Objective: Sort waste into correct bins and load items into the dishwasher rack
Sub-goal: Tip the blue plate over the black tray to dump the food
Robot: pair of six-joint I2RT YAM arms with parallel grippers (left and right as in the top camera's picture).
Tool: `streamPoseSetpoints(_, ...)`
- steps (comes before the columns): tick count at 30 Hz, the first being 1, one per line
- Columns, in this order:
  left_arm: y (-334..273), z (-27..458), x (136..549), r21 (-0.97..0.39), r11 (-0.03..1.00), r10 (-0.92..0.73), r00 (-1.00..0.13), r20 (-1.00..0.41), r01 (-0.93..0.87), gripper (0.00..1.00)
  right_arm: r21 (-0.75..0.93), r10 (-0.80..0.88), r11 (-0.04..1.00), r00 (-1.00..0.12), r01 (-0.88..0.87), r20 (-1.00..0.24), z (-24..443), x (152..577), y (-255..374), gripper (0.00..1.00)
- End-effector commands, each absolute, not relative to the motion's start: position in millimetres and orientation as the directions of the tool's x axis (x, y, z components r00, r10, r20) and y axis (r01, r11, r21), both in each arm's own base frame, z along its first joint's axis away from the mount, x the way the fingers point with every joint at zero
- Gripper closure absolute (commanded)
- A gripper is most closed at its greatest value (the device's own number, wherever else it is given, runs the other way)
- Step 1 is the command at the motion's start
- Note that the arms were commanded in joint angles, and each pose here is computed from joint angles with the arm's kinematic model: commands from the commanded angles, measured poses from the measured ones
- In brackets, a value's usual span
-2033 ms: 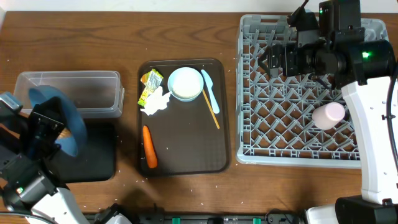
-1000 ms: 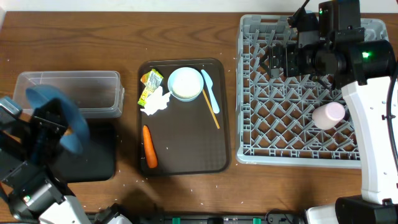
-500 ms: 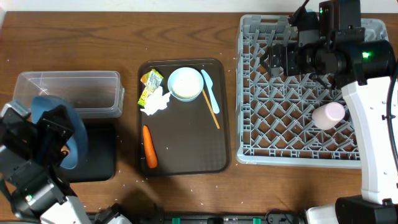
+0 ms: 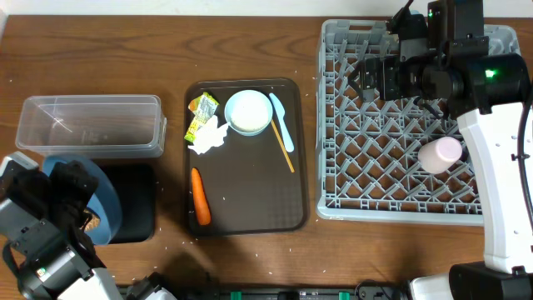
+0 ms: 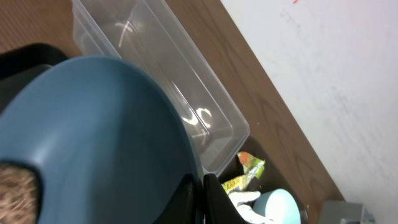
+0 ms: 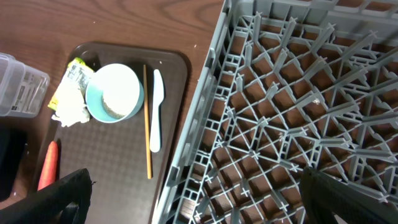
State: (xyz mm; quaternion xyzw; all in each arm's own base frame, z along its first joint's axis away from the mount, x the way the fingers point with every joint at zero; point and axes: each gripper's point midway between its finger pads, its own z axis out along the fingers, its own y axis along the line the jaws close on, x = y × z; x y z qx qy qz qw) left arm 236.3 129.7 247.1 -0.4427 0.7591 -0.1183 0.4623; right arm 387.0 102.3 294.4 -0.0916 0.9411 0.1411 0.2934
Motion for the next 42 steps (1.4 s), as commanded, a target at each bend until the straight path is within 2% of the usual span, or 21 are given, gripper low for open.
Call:
streamPoseSetpoints(1,129,280,241,-0.583,0.645,-0.722,-0.142,-0.678,-0.494,0.94,0.208,-0.097,0.943,-0.81,-0.261,-0.578,294,386,103,0.01)
streamPoseSetpoints(4,111,290,255,-0.55,0.756,-0.639,-0.214,-0.739,-0.356,0.94,0.208,-0.096,0.943,-0.808,-0.262,-0.581,295,387,104,0.01)
streamPoseSetpoints(6,110,288,258,-0.553,0.758,-0.639,-0.227,-0.734,-0.346,0.94,0.208,-0.096,0.943,-0.808,-0.262,-0.581,295,387,104,0.01)
streamPoseSetpoints(9,99,312,261,-0.5,0.836,-0.544,-0.222,-0.809,-0.227,0.94,0.208,-0.097,0.943,-0.811,-0.261,-0.578,294,386,103,0.01)
streamPoseSetpoints(11,97,330,259,-0.48,0.855,-0.512,-0.172,-0.842,-0.197,0.94,0.208,-0.097,0.943,-0.812,-0.261,-0.576,294,386,103,0.01)
streamPoseSetpoints(13,97,334,256,-0.505,0.837,-0.537,-0.145,-0.831,-0.21,0.94,0.208,-0.097,0.943,-0.812,-0.26,-0.575,294,386,103,0.01)
streamPoseSetpoints(15,106,319,251,-0.566,0.765,-0.623,-0.134,-0.77,-0.306,0.94,0.208,-0.097,0.943,-0.811,-0.261,-0.576,294,386,103,0.01)
streamPoseSetpoints(17,124,280,238,-0.614,0.619,-0.741,-0.105,-0.664,-0.49,0.94,0.208,-0.097,0.943,-0.81,-0.261,-0.578,294,386,103,0.01)
streamPoseSetpoints(18,127,263,234,-0.61,0.58,-0.766,-0.108,-0.634,-0.54,0.94,0.208,-0.097,0.943,-0.81,-0.261,-0.579,294,387,103,0.01)
streamPoseSetpoints(21,120,230,239,-0.657,0.523,-0.829,-0.145,-0.54,-0.542,0.95,0.208,-0.097,0.943,-0.809,-0.261,-0.58,294,387,103,0.01)
streamPoseSetpoints(22,115,235,247,-0.681,0.545,-0.824,-0.161,-0.543,-0.488,0.94,0.208,-0.097,0.943,-0.809,-0.262,-0.579,294,387,103,0.01)
streamPoseSetpoints(25,84,296,272,-0.646,0.754,-0.654,-0.21,-0.727,-0.117,0.94,0.209,-0.097,0.943,-0.814,-0.26,-0.573,293,385,103,0.01)
streamPoseSetpoints(26,83,304,272,-0.636,0.766,-0.641,-0.191,-0.744,-0.094,0.94,0.209,-0.098,0.943,-0.817,-0.259,-0.569,292,384,103,0.01)
streamPoseSetpoints(28,105,285,265,-0.65,0.71,-0.698,-0.143,-0.702,-0.272,0.94,0.21,-0.098,0.943,-0.821,-0.257,-0.563,291,383,103,0.01)
streamPoseSetpoints(29,119,264,255,-0.66,0.63,-0.753,-0.113,-0.649,-0.41,0.94,0.21,-0.099,0.943,-0.821,-0.257,-0.563,291,383,103,0.01)
streamPoseSetpoints(31,128,244,244,-0.648,0.559,-0.791,-0.098,-0.604,-0.517,0.94,0.21,-0.098,0.943,-0.82,-0.257,-0.563,292,383,103,0.01)
streamPoseSetpoints(33,126,247,244,-0.65,0.57,-0.786,-0.104,-0.609,-0.503,0.94,0.21,-0.098,0.943,-0.818,-0.258,-0.566,292,384,103,0.01)
streamPoseSetpoints(36,113,265,252,-0.64,0.664,-0.729,-0.146,-0.668,-0.386,0.94,0.209,-0.098,0.943,-0.817,-0.258,-0.568,292,384,103,0.01)
streamPoseSetpoints(40,113,267,256,-0.63,0.678,-0.716,-0.147,-0.682,-0.379,0.94,0.209,-0.097,0.943,-0.816,-0.259,-0.57,293,385,103,0.01)
streamPoseSetpoints(42,109,283,259,-0.63,0.709,-0.691,-0.132,-0.711,-0.316,0.94,0.209,-0.097,0.943,-0.816,-0.259,-0.57,293,385,103,0.01)
